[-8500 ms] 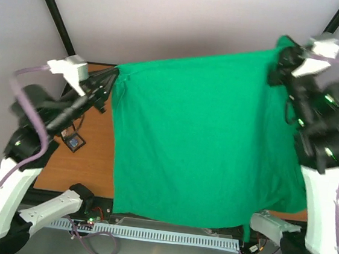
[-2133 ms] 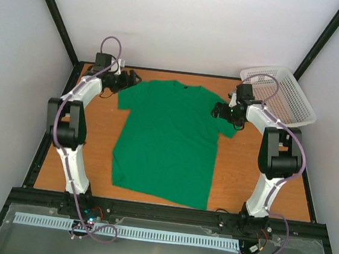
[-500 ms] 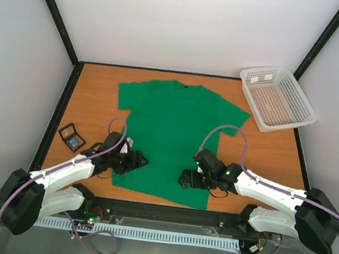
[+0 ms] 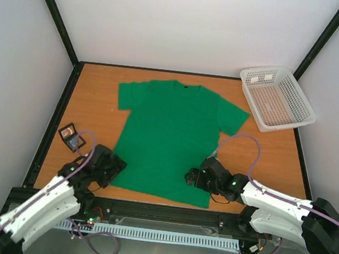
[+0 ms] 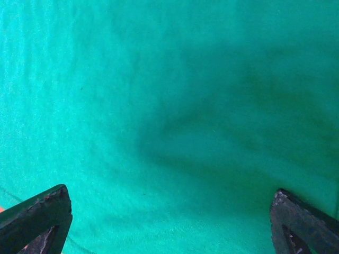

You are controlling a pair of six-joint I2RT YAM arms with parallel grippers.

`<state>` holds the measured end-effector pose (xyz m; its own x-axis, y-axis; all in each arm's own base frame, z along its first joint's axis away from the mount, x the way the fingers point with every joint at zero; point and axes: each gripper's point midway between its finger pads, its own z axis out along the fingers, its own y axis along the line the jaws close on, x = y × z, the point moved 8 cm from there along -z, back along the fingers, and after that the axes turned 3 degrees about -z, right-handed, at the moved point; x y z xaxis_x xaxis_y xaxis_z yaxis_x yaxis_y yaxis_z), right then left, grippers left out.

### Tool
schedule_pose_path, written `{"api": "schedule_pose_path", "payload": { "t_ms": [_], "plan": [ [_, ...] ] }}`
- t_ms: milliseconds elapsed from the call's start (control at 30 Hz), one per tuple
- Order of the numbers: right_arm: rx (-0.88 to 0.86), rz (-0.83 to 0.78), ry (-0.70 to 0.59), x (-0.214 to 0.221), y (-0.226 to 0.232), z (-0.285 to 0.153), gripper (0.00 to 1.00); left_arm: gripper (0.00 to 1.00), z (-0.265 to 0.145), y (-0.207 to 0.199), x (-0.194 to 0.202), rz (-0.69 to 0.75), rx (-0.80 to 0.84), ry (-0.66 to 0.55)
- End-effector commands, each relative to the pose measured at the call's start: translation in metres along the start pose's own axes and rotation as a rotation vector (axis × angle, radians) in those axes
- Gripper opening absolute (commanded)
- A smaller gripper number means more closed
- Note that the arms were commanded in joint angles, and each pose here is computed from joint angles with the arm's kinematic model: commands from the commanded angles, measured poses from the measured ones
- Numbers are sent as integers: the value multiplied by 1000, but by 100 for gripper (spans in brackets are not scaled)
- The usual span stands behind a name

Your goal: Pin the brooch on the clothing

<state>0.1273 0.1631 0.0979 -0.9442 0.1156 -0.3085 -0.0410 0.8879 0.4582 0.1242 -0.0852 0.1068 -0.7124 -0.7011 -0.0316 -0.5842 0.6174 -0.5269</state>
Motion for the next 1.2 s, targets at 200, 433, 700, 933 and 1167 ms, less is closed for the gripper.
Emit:
{"api": "schedule_pose_path", "payload": {
  "t_ms": [200, 433, 700, 933, 1167],
  "plan": [
    [177, -85, 43, 1, -14, -34, 100, 82, -48, 12, -9, -154, 95, -198],
    [-3, -155, 105, -8, 23, -25, 100, 86, -44, -72, -4, 203, 302, -21],
    [100, -47, 112, -6, -10, 4, 100, 90, 15, -43, 18, 167, 105, 243],
    [188, -55, 176, 7, -29, 17, 100, 100, 24, -10, 27, 64, -141, 278],
    [234, -40, 154, 6, -38, 10, 100, 100, -13, 24, 7, -188, -471, -29]
  ]
}}
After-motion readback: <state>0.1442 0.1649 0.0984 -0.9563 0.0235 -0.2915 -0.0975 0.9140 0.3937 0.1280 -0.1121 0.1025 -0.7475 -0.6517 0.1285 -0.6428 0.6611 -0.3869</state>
